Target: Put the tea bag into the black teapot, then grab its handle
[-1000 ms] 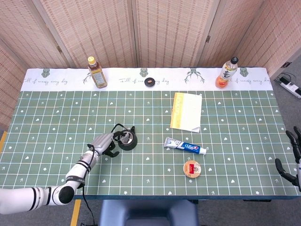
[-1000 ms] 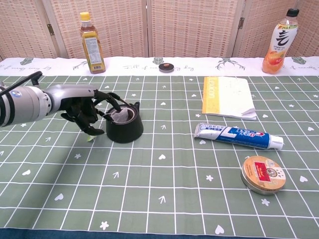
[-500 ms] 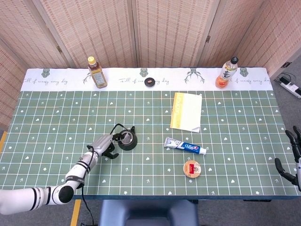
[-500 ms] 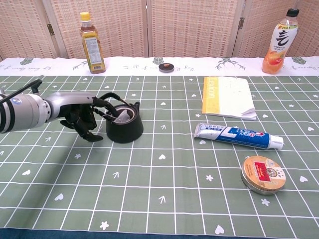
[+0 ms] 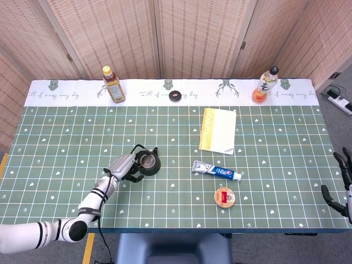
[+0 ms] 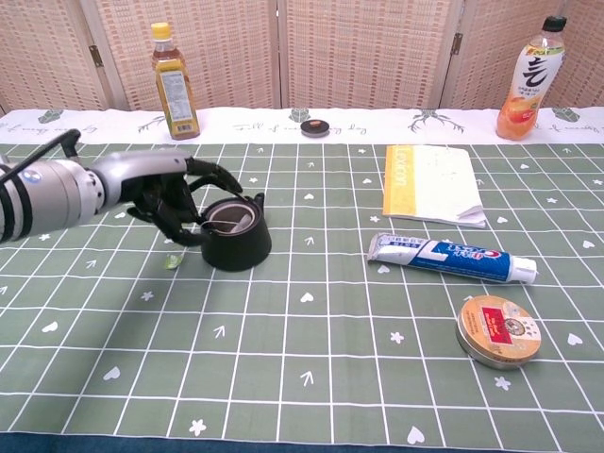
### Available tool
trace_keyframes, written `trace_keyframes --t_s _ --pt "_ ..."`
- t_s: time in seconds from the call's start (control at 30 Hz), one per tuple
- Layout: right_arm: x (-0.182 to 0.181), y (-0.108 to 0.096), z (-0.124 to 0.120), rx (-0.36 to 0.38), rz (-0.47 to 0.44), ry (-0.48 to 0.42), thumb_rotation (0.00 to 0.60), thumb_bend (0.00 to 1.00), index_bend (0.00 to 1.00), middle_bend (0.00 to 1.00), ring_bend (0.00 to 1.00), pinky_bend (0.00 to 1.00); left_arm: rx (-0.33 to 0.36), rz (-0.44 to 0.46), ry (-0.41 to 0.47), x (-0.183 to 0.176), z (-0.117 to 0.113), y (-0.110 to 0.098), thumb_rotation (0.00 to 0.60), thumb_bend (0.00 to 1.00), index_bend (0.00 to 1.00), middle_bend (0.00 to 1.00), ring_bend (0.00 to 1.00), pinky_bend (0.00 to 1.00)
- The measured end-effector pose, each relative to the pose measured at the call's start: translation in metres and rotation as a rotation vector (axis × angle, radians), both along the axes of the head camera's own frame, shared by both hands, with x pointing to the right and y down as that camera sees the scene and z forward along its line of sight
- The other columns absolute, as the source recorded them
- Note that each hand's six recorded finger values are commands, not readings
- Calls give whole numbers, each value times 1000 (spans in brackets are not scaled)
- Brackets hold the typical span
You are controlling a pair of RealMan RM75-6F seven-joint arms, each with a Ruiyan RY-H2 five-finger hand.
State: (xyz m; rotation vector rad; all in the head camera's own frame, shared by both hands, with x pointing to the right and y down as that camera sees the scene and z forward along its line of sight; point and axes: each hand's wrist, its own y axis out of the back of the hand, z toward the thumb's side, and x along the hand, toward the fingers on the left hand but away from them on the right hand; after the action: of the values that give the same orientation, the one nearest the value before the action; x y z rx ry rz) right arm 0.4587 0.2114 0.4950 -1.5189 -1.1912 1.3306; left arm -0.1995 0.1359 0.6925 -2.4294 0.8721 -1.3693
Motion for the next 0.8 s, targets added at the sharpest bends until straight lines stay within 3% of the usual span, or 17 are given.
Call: trace_keyframes --t_s 0.13,0.27,0.37,0.47,0.63,0.73,0.8 --pt "-2 1 0 -1 -6 0 600 416 0 0 0 0 123 6 10 -2 -30 -15 600 234 122 1000 1000 1000" --pt "-1 1 1 -5 -5 -1 600 416 0 0 0 0 243 20 -40 -23 -66 -24 600 222 112 995 999 1000" --pt "1 -1 6 -22 2 1 600 416 0 0 0 0 370 23 -125 -55 -97 -27 600 218 104 883 897 973" --pt "-1 -4 11 -41 0 5 600 416 0 0 0 0 505 14 -217 -87 -127 -17 600 217 104 686 637 748" --pt "-10 -5 19 -56 -20 25 600 416 0 0 0 0 730 -43 -432 -154 -178 17 600 202 116 333 258 264" --pt "-16 -6 25 -70 -32 39 600 416 0 0 0 0 794 -105 -596 -198 -203 52 600 181 115 181 102 131" --pt "-20 -7 31 -83 -40 50 600 416 0 0 0 0 796 -129 -691 -221 -212 77 600 171 114 150 70 109"
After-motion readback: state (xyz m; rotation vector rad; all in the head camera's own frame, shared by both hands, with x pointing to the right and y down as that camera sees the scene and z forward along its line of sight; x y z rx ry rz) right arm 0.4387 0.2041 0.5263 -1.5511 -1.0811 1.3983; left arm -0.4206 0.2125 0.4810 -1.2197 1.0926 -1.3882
